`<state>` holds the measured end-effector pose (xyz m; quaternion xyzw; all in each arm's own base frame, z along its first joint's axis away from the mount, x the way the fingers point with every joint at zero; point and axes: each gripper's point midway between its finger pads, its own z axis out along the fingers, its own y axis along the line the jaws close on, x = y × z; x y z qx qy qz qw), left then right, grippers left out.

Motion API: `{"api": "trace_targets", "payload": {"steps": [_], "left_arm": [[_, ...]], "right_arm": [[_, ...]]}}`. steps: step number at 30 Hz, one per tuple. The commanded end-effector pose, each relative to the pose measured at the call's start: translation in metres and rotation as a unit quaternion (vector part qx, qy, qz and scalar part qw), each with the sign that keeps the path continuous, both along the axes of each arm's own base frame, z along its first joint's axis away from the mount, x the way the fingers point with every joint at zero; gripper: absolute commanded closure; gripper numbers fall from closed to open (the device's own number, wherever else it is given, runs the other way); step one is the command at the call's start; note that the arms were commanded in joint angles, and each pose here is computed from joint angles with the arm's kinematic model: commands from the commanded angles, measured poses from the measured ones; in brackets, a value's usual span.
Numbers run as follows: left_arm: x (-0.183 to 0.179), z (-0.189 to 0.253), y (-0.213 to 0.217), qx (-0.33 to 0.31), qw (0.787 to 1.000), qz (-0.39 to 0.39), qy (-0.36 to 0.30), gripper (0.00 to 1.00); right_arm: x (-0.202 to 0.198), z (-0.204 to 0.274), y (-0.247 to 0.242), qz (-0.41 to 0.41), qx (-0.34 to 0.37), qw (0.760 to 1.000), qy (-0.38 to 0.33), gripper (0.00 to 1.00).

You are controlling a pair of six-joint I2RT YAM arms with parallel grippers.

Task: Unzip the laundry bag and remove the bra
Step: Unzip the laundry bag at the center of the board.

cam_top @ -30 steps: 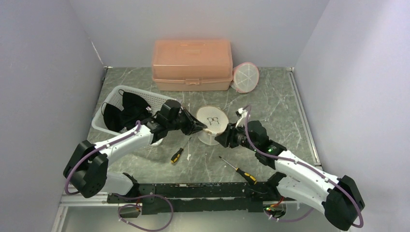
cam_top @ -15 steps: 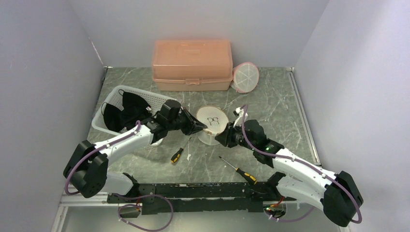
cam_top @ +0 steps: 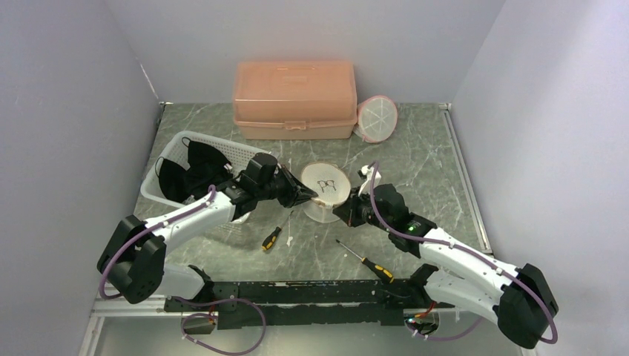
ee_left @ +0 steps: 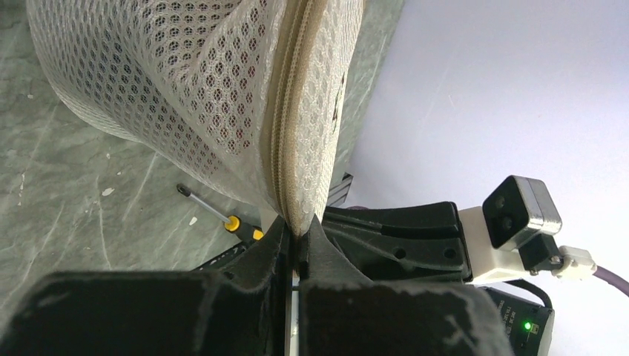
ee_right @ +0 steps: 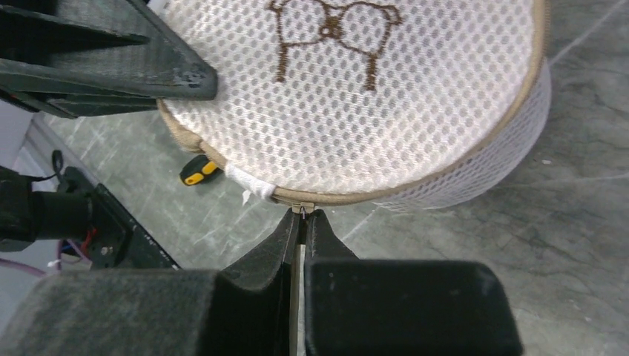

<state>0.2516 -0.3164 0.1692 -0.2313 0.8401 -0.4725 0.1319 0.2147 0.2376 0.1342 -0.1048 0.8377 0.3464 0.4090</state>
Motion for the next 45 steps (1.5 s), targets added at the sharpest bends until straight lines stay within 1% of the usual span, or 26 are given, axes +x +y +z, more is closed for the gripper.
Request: {"api": "trace_targets", "payload": {"steps": [1, 3, 10, 14, 15, 17, 19, 20, 23, 25, 27, 28, 29, 31, 32, 33, 34, 36, 37, 40, 42, 45], "left_arm": [[0.001, 0.026, 0.001, -0.015, 0.999, -0.008, -0.042, 0.97], [0.0, 0.027, 0.001, -0.015, 0.999, -0.012, -0.044, 0.97], [-0.005, 0.027, -0.002, -0.016, 0.998, -0.035, -0.052, 0.97], [-0.008, 0.026, -0.009, 0.002, 0.992, -0.092, -0.085, 0.97], [-0.008, 0.025, -0.011, 0.018, 0.987, -0.119, -0.103, 0.97], [-0.004, 0.023, -0.009, 0.069, 0.976, -0.162, -0.128, 0.97], [-0.003, 0.018, -0.004, 0.121, 0.96, -0.207, -0.141, 0.97], [0.002, 0.02, -0.003, 0.14, 0.952, -0.222, -0.158, 0.97], [0.012, 0.022, 0.002, 0.176, 0.932, -0.245, -0.203, 0.97], [0.015, 0.029, 0.0, 0.173, 0.921, -0.255, -0.237, 0.95], [0.018, 0.043, -0.003, 0.163, 0.913, -0.265, -0.265, 0.89], [0.019, 0.05, -0.004, 0.16, 0.908, -0.271, -0.278, 0.83], [0.021, 0.055, -0.005, 0.162, 0.904, -0.273, -0.287, 0.75], [0.027, 0.058, -0.002, 0.173, 0.902, -0.268, -0.291, 0.51], [0.03, 0.055, 0.0, 0.176, 0.905, -0.262, -0.286, 0.4], [0.032, 0.05, 0.002, 0.176, 0.91, -0.255, -0.275, 0.34], [0.033, 0.044, 0.004, 0.174, 0.917, -0.248, -0.261, 0.3], [0.031, 0.028, 0.011, 0.175, 0.932, -0.225, -0.225, 0.28], [0.029, 0.023, 0.014, 0.173, 0.937, -0.211, -0.217, 0.26], [0.016, 0.018, 0.027, 0.147, 0.958, -0.145, -0.199, 0.16], [0.007, 0.027, 0.038, 0.119, 0.97, -0.091, -0.191, 0.15], [-0.004, 0.021, 0.055, 0.118, 0.979, -0.036, -0.162, 0.16]], "right_arm": [[0.01, 0.001, -0.015, -0.034, -0.037, 0.999, -0.019, 1.0], [0.01, -0.004, -0.018, -0.04, -0.045, 0.998, -0.013, 1.0], [0.019, -0.02, -0.037, -0.109, -0.07, 0.992, 0.011, 1.0], [0.024, -0.013, -0.046, -0.135, -0.07, 0.988, -0.006, 1.0], [0.023, -0.008, -0.046, -0.132, -0.065, 0.989, -0.016, 1.0], [0.02, 0.001, -0.045, -0.118, -0.05, 0.991, -0.036, 1.0], [0.015, 0.009, -0.041, -0.099, -0.033, 0.993, -0.051, 1.0], [0.012, 0.014, -0.038, -0.089, -0.024, 0.994, -0.058, 1.0], [0.002, 0.022, -0.026, -0.061, -0.007, 0.996, -0.063, 1.0], [-0.003, 0.026, -0.021, -0.059, -0.008, 0.996, -0.066, 1.0], [-0.008, 0.031, -0.014, -0.058, -0.003, 0.996, -0.069, 1.0], [-0.009, 0.033, -0.011, -0.059, 0.003, 0.996, -0.069, 1.0], [-0.01, 0.036, -0.007, -0.058, 0.011, 0.996, -0.069, 1.0], [-0.01, 0.04, 0.001, -0.066, 0.023, 0.995, -0.069, 1.0], [-0.01, 0.037, 0.002, -0.072, 0.022, 0.995, -0.065, 1.0], [-0.008, 0.04, 0.007, -0.077, 0.03, 0.994, -0.067, 1.0], [-0.007, 0.034, 0.01, -0.081, 0.026, 0.995, -0.061, 1.0], [-0.005, 0.027, 0.013, -0.087, 0.02, 0.995, -0.051, 1.0], [-0.005, 0.024, 0.013, -0.091, 0.016, 0.995, -0.047, 1.0], [-0.005, 0.018, 0.011, -0.096, 0.013, 0.994, -0.045, 1.0], [-0.005, 0.015, 0.008, -0.099, 0.006, 0.994, -0.049, 1.0], [-0.004, 0.016, 0.005, -0.099, -0.006, 0.994, -0.055, 1.0]]}}
